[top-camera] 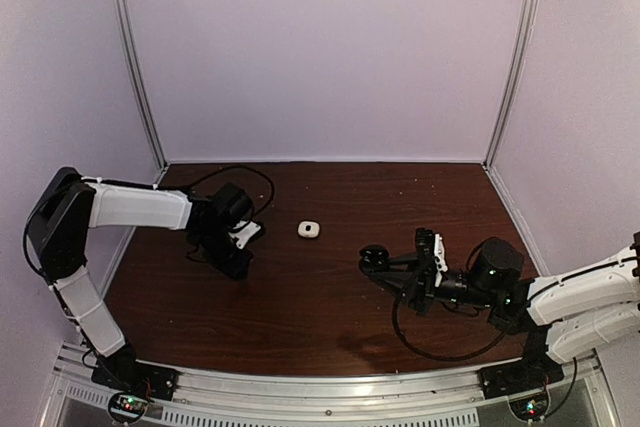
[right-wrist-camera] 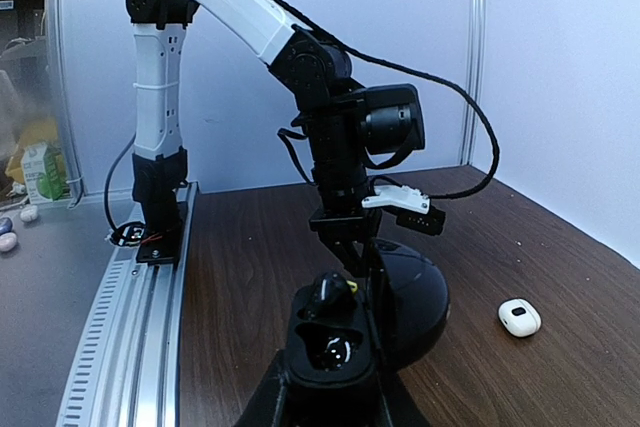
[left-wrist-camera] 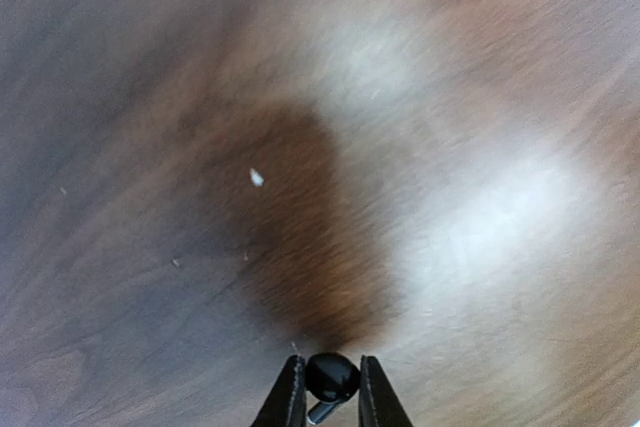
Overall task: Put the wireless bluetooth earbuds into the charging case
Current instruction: Pick up the left earbud from the center of the board, then insert the left earbud into the left side groove of the charging case.
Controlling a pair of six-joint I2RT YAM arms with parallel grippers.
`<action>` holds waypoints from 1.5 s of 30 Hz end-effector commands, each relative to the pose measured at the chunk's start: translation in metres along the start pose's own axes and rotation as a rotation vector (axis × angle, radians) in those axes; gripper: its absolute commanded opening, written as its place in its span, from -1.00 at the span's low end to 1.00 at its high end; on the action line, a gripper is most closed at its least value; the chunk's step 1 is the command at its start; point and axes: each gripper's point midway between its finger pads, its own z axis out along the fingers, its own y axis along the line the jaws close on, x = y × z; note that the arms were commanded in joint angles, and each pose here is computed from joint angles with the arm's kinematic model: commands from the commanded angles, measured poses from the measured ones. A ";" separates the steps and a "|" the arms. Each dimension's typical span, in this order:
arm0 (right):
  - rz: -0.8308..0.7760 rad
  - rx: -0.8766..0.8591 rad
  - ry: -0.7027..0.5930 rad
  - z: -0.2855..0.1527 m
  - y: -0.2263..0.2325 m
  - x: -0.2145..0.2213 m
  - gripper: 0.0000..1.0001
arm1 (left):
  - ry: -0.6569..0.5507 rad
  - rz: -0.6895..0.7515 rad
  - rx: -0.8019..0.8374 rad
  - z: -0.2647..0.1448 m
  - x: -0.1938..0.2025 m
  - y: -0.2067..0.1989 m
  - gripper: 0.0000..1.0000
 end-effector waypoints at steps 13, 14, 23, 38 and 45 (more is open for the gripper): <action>-0.134 0.237 -0.221 0.007 -0.043 -0.051 -1.00 | -0.991 0.147 0.380 -0.250 -0.109 -0.101 -0.91; -0.143 0.237 -0.240 0.007 -0.043 -0.054 -1.00 | -1.040 0.160 0.400 -0.263 -0.109 -0.108 -0.91; -0.191 0.279 -0.325 0.016 -0.044 -0.067 -1.00 | -1.343 0.236 0.579 -0.332 -0.106 -0.163 -0.92; -0.126 0.463 -0.297 0.038 -0.059 -0.075 -1.00 | -1.442 0.328 0.740 -0.339 -0.114 -0.228 -0.92; -0.127 0.521 -0.259 0.047 -0.061 -0.069 -1.00 | -1.444 0.306 0.789 -0.335 -0.119 -0.235 -0.92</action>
